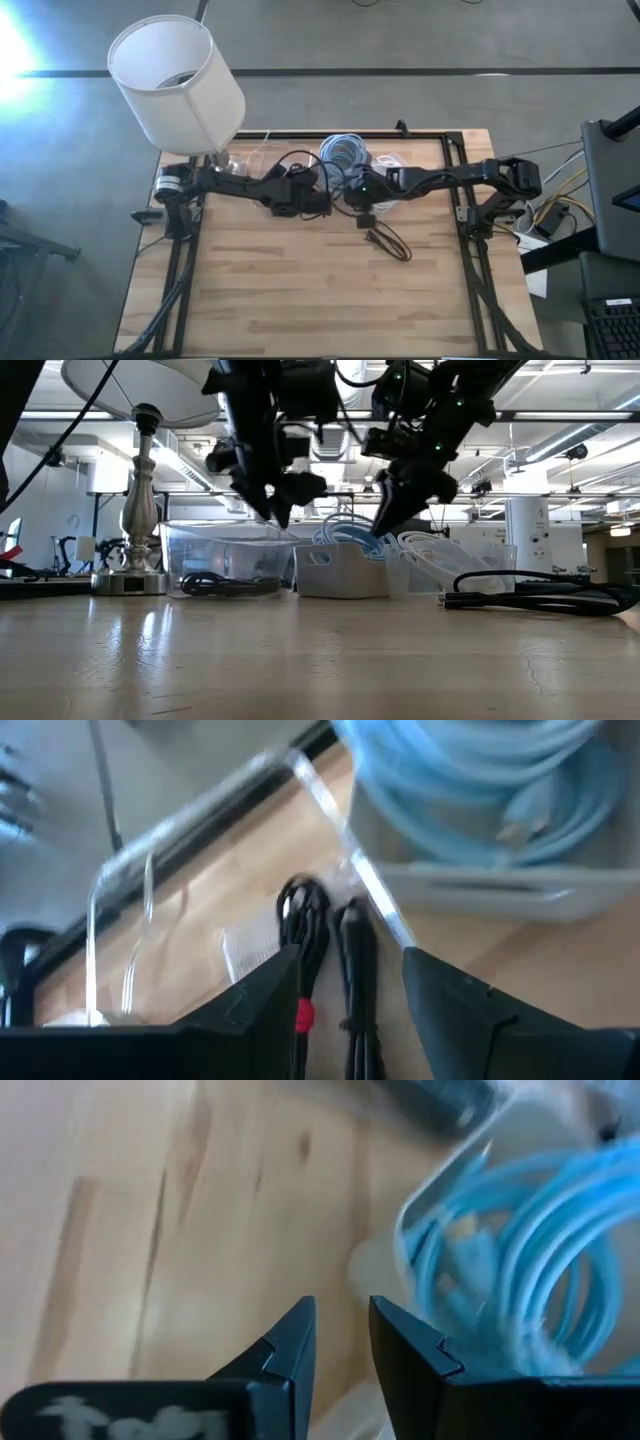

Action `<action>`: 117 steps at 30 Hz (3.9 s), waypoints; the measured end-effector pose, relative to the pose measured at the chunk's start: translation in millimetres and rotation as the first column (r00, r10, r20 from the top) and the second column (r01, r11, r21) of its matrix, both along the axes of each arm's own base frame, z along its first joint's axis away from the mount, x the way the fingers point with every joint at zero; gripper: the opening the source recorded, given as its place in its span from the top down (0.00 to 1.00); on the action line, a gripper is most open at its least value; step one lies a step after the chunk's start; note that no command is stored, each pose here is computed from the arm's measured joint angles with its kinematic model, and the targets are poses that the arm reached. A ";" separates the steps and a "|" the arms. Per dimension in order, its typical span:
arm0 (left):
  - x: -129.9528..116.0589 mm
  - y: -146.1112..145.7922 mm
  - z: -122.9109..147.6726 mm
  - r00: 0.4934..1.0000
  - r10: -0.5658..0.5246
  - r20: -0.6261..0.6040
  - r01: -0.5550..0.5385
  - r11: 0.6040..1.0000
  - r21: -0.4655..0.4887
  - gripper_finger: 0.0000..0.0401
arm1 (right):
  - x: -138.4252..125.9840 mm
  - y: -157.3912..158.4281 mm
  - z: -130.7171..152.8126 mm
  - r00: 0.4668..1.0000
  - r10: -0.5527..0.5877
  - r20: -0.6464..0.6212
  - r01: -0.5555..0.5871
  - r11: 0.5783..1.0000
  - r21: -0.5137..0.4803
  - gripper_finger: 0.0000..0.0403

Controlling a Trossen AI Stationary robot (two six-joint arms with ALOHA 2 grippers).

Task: Sort HDMI cables
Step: Put the black HDMI cable into the left transparent bin

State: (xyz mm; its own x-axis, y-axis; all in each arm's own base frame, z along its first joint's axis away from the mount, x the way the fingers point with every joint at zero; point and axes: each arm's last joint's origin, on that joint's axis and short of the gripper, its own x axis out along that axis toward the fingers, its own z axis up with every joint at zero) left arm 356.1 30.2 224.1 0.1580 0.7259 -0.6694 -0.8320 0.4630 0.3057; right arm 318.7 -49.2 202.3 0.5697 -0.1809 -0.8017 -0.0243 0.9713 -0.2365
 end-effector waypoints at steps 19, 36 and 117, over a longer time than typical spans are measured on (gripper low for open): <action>17.8 -10.7 46.4 0.991 -0.134 -0.018 0.135 0.980 0.144 0.55 | -46.3 76.9 -11.3 0.898 -0.248 -0.365 0.330 0.926 0.183 0.68; 17.3 -10.9 44.1 0.991 -0.134 -0.019 0.135 0.980 0.144 0.56 | -66.3 85.0 -42.1 0.815 -0.348 -0.462 0.495 0.834 0.245 0.68; 22.5 -18.2 39.0 0.976 -0.083 0.204 0.120 0.977 -0.175 0.56 | -43.7 95.3 -14.2 0.897 -0.352 -0.269 0.409 0.890 0.201 0.98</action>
State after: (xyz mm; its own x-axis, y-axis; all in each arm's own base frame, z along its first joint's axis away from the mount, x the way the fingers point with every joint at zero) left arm 378.6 12.0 263.0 0.3645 0.5659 -0.7395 -0.8127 0.5810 0.0441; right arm 275.1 46.2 188.1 0.3020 -0.1285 -0.9446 0.3359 0.9417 -0.0207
